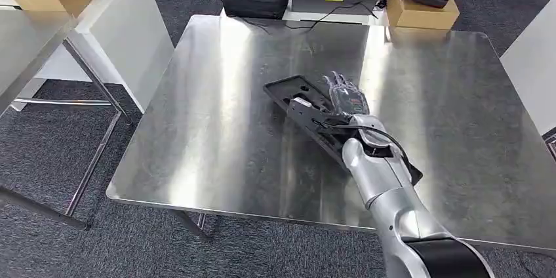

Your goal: Take the parts from the cabinet and place them on the table.

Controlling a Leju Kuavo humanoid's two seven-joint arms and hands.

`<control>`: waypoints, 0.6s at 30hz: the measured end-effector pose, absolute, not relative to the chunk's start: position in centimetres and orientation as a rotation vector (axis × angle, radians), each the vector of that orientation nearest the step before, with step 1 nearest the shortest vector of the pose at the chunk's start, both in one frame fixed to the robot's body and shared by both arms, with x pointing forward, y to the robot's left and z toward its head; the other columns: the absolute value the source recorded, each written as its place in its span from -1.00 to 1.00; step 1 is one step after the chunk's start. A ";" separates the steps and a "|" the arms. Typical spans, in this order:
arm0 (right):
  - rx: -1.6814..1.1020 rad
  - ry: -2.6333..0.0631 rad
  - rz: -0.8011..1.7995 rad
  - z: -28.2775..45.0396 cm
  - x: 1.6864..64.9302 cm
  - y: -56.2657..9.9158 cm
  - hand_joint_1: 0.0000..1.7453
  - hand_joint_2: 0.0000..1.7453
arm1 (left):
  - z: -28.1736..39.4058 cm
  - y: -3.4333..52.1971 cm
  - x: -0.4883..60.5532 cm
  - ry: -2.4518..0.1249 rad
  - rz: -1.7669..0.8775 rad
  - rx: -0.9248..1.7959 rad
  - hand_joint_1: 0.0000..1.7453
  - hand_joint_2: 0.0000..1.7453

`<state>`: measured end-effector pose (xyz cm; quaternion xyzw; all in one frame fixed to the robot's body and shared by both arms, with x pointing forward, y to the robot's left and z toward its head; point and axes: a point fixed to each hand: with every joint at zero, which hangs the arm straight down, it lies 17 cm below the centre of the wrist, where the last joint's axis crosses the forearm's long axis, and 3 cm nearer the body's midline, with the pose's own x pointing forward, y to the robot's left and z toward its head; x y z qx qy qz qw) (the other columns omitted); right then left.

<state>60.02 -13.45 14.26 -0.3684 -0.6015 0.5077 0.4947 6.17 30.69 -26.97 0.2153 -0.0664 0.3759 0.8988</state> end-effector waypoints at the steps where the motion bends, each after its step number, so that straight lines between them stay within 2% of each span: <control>1: -0.892 -1.459 1.231 14.3 60.0 -13.4 -1.00 -1.00 | -27.0 30.7 6.2 -0.137 0.778 0.446 -1.00 -1.00; 18: -0.890 -1.460 1.231 14.3 60.0 -13.2 -1.00 -1.00 | -27.0 30.6 6.2 -0.137 0.778 0.445 -1.00 -1.00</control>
